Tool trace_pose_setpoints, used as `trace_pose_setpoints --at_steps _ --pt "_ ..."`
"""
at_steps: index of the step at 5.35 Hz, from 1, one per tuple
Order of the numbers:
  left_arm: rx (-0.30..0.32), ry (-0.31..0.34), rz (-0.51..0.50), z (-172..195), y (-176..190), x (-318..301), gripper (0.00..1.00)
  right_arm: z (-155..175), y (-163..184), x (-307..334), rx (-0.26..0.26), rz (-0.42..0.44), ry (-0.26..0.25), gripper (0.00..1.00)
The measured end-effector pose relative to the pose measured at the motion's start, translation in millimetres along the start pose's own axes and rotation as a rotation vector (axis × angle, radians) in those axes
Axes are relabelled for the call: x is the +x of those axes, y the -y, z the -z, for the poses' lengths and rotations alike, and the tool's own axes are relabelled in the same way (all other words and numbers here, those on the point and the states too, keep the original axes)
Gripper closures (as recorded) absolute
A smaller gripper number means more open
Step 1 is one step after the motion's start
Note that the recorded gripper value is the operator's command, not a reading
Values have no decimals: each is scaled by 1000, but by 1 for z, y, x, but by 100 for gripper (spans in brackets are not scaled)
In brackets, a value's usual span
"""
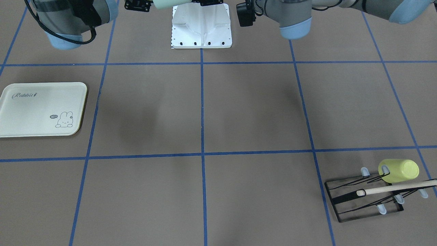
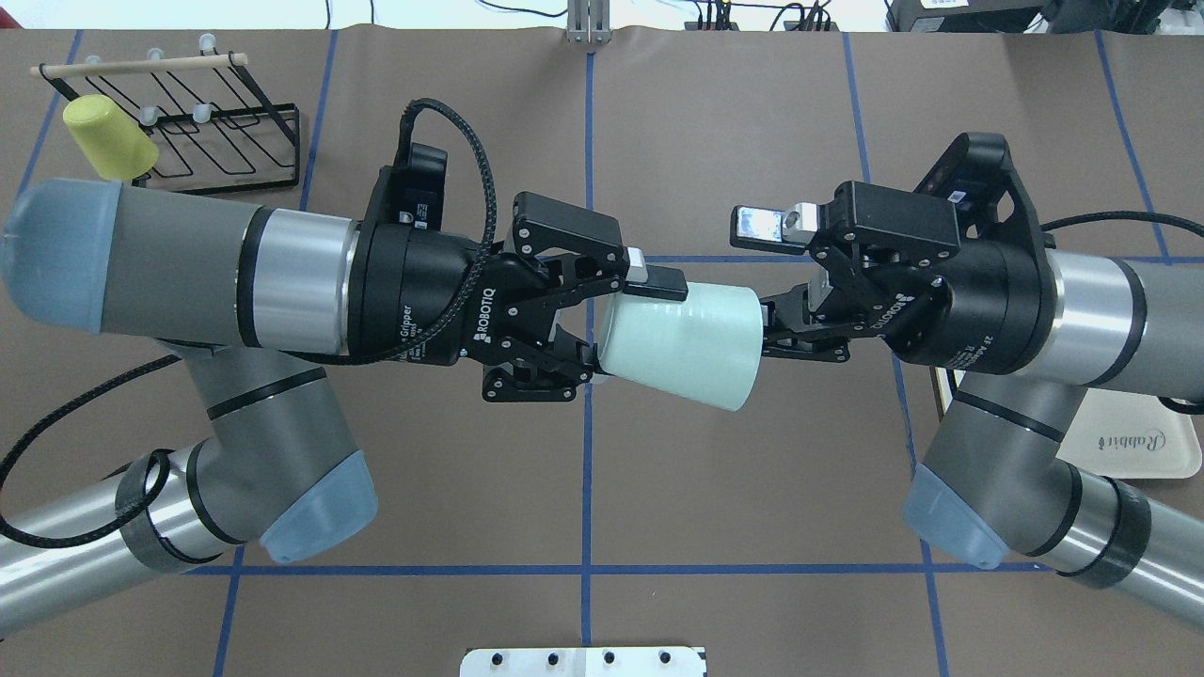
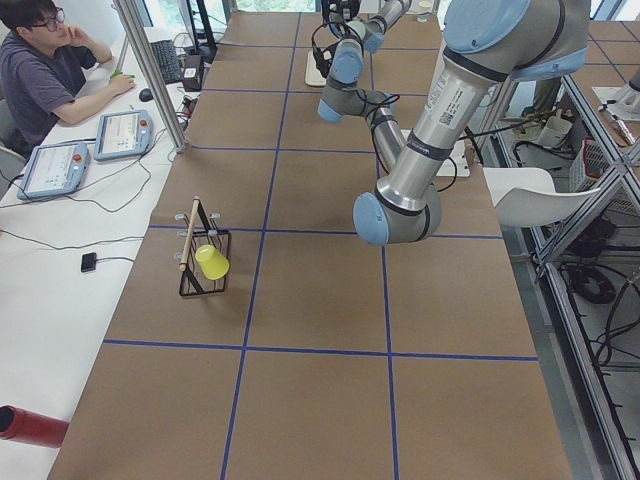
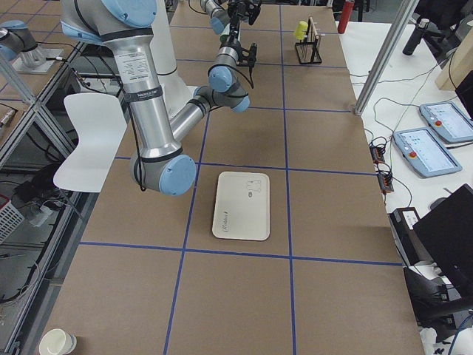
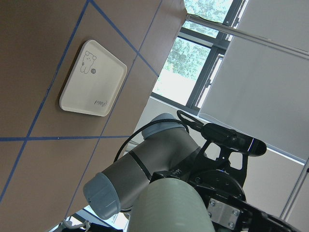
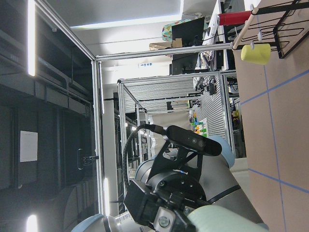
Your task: Left arm grabs green cup and hands to right arm on tray
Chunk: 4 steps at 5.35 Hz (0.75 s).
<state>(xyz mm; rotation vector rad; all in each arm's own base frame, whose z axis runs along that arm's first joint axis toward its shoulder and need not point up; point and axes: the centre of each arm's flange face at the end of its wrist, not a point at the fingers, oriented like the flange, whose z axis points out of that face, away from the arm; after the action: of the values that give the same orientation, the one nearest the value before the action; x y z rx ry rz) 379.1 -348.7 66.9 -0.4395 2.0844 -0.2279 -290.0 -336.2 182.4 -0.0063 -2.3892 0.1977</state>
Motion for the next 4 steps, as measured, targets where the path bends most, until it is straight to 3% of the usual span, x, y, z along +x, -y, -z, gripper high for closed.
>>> trace_pose_setpoints --at_steps 1,2,3,4 --pt "-1 -1 0 0 0 0 64 -1 1 0 3 4 -5 100" --pt "-3 -1 0 0 -1 0 44 0 1 0 3 7 -7 100" --pt "-3 0 -1 0 -1 0 1 1 2 2 5 9 -13 100" --pt "2 3 -2 0 1 0 0 5 2 2 2 10 -16 100"
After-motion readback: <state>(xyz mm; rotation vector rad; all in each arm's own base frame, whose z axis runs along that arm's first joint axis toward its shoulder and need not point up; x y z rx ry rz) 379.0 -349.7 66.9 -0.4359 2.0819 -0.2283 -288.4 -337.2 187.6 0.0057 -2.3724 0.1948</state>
